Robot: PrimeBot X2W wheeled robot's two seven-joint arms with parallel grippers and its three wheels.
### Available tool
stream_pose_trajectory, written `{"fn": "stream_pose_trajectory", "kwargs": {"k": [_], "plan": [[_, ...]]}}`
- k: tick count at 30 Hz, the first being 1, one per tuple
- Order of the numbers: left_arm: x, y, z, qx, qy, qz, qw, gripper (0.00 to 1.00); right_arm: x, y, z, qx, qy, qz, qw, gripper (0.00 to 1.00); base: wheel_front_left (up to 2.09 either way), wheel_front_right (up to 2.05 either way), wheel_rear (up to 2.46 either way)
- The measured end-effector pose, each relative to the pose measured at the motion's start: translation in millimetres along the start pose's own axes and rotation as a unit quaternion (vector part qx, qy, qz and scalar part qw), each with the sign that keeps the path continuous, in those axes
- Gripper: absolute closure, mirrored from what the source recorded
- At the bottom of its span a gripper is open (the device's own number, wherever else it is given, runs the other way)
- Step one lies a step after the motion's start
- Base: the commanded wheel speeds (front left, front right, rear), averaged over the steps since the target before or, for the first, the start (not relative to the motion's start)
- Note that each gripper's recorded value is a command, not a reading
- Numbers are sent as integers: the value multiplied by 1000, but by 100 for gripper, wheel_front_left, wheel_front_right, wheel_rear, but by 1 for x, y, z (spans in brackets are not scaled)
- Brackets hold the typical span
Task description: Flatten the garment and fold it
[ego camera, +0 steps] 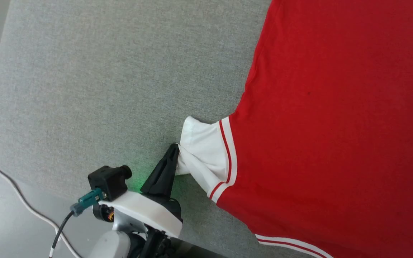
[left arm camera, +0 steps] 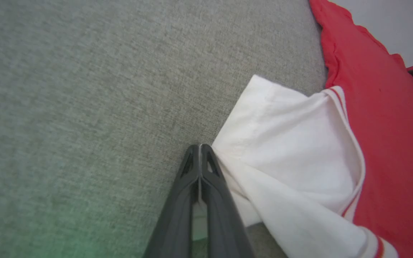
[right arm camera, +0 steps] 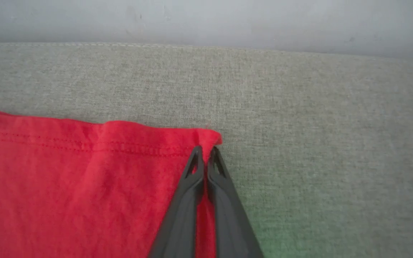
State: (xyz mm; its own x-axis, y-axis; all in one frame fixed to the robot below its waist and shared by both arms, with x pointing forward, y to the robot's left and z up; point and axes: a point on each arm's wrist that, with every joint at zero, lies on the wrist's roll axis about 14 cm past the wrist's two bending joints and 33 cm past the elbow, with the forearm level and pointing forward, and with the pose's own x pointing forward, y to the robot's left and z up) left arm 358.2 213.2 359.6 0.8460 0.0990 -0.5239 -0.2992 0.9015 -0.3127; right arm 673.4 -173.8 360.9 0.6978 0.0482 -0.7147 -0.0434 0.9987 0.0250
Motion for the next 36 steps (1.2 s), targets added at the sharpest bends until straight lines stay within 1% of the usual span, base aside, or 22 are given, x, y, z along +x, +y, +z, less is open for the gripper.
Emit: {"fn": "stream_pose_trajectory", "kwargs": {"k": [3, 5, 8, 11, 14, 17, 20, 25, 31, 36], "plan": [[-2, 0, 2, 0, -3, -1, 1000, 100, -8, -2, 5, 10, -54, 4, 999, 100, 0, 0, 0], [-5, 2, 4, 1, -6, 0, 1000, 100, -18, -2, 10, 20, -102, 9, 995, 100, 0, 0, 0], [-9, 6, 7, 7, -6, 5, 1000, 100, -40, -8, 17, 21, -178, 6, 984, 100, 0, 0, 0], [-18, 14, 9, 14, -3, 13, 1000, 100, -68, -22, 16, 19, -241, -10, 970, 100, 0, 0, 0], [-30, 22, 8, 21, 4, 23, 1000, 100, -95, -37, 5, 17, -273, -27, 961, 100, 0, 0, 0], [-41, 25, 6, 24, 9, 25, 999, 100, -122, -54, -14, 16, -281, -49, 958, 100, 0, 0, 0], [-50, 23, 4, 27, 12, 18, 999, 100, -148, -70, -39, 30, -272, -72, 959, 100, 0, 0, 0], [-54, 6, 12, 34, 3, -13, 999, 100, -187, -102, -92, 74, -217, -117, 966, 100, 0, 0, 0], [-53, -20, 17, 46, 0, -56, 997, 100, -227, -134, -164, 127, -117, -166, 971, 100, 0, 0, 0], [-53, -36, 23, 57, -6, -83, 995, 100, -252, -144, -213, 168, -35, -182, 968, 100, 0, 0, 0]]}}
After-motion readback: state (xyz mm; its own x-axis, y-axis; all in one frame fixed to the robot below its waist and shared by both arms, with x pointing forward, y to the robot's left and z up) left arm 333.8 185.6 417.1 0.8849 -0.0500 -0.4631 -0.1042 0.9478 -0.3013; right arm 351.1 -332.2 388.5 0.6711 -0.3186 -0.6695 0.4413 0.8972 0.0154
